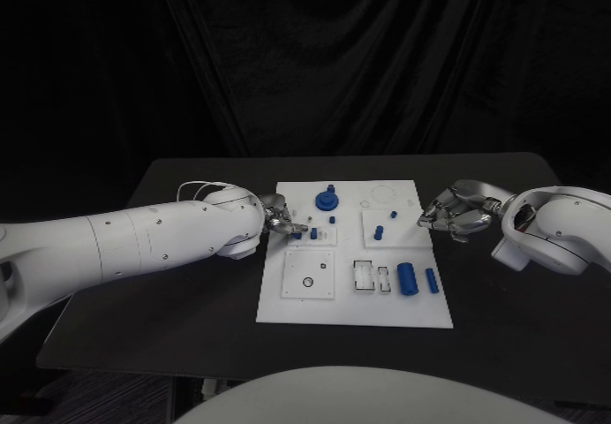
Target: Assemble the parts on the task board
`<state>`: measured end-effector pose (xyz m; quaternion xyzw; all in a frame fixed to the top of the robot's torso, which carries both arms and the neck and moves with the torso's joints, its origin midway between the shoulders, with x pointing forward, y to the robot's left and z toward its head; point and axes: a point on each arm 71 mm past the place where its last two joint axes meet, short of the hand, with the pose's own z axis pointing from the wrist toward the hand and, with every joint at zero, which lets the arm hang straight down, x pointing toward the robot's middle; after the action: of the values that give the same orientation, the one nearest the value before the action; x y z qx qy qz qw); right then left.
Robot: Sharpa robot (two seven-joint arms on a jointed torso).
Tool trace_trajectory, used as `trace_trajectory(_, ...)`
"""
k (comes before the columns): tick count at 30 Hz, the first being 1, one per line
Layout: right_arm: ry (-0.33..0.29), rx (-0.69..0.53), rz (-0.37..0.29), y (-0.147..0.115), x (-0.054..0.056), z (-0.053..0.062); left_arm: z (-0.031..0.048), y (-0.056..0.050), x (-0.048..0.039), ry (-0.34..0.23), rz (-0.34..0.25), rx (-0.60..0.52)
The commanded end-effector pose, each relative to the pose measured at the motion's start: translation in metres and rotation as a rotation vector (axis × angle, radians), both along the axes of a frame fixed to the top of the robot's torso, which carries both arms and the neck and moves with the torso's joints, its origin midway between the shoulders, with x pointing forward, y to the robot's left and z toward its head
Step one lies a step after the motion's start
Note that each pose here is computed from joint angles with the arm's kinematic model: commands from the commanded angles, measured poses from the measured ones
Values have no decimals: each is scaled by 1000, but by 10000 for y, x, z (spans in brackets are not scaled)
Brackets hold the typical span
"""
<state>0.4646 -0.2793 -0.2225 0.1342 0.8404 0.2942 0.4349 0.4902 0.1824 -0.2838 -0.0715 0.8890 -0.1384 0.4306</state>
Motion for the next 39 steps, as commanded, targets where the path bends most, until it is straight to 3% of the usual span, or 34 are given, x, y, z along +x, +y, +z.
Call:
trace_trajectory(1, 23, -14, -8, -12, -10, -26, -53, 6, -25, 20, -11, 13)
trace_trajectory(39, 29, -16, -5, -5, -12, -37, -45, -13, 1, -14, -40, -78)
